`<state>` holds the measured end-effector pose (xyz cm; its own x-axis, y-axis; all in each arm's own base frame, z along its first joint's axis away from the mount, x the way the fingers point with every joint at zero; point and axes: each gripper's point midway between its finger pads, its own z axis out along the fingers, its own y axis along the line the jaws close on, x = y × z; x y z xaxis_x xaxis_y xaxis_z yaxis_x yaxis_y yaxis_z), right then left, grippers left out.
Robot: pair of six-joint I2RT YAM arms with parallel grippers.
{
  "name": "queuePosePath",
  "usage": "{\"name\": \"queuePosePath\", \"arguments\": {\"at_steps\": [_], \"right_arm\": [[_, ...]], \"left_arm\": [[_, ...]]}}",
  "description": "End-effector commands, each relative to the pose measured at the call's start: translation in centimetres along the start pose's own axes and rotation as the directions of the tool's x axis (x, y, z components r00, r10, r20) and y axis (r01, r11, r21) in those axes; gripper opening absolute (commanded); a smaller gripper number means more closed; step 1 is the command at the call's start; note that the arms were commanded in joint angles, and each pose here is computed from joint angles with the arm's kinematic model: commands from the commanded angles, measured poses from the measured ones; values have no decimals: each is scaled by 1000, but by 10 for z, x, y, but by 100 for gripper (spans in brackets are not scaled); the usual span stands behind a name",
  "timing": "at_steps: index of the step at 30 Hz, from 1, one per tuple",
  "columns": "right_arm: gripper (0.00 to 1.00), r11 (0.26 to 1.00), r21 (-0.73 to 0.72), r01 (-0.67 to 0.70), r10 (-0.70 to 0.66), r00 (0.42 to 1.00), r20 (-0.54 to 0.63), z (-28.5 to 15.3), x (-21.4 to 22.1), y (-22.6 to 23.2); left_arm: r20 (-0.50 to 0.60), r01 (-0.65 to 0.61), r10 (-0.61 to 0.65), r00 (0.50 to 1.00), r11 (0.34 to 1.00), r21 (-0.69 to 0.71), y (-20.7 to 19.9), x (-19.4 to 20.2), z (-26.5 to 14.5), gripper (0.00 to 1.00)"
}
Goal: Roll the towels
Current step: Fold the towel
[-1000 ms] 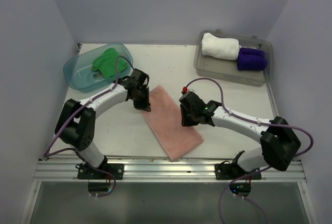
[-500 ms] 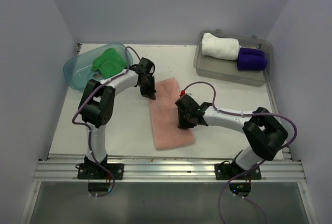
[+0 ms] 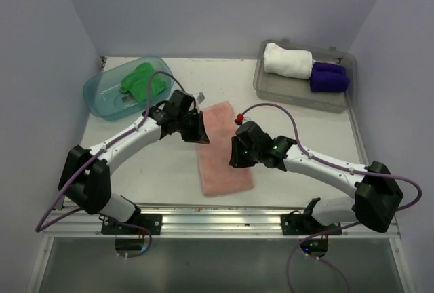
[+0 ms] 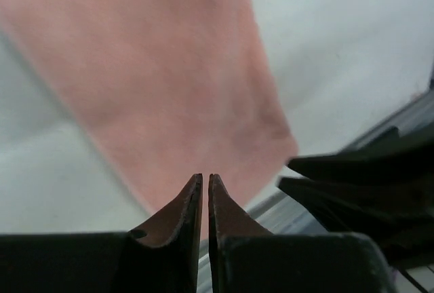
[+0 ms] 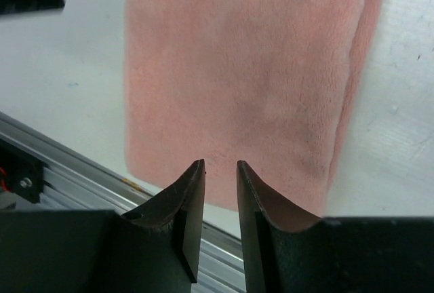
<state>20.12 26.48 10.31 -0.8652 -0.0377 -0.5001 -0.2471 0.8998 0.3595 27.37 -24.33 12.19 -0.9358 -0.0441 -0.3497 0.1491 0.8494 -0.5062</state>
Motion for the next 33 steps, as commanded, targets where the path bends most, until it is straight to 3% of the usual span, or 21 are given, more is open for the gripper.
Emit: {"name": "queuePosePath", "arguments": {"at_steps": [1,5,8,10,13,17,20,24,29,33], "right_arm": [[29,998,51,-21,27,992,-125,13,43,-22],[30,995,87,-39,52,985,-163,41,70,-41],[24,989,146,-32,61,979,-194,48,77,-51],[23,989,140,-42,66,983,-174,40,72,-49],[25,989,141,-49,59,996,-70,16,48,-48],[29,993,113,-26,23,999,29,-7,19,-38],[30,988,156,9,-20,997,73,-5,-6,-37],[30,992,130,-3,-11,995,100,12,-48,-28],[29,991,135,-4,-9,995,98,41,-84,-28],[27,983,182,-6,4,1000,9,80,-76,-50]], "left_arm": [[-85,26,-13,996,988,150,-45,44,10,11],[-183,45,-7,983,978,205,-49,96,33,9],[-222,67,-39,974,991,118,-17,120,57,7],[-256,75,-67,964,997,21,12,138,71,5],[-271,67,-61,961,998,13,11,138,70,0],[-185,24,-23,982,1000,0,-5,107,48,4],[-81,-11,11,997,1000,6,-26,61,32,5],[30,41,-38,999,993,-115,-3,14,32,6],[140,124,-108,984,986,-110,30,-42,33,5],[106,119,-103,989,979,-164,43,-54,58,5]]}}
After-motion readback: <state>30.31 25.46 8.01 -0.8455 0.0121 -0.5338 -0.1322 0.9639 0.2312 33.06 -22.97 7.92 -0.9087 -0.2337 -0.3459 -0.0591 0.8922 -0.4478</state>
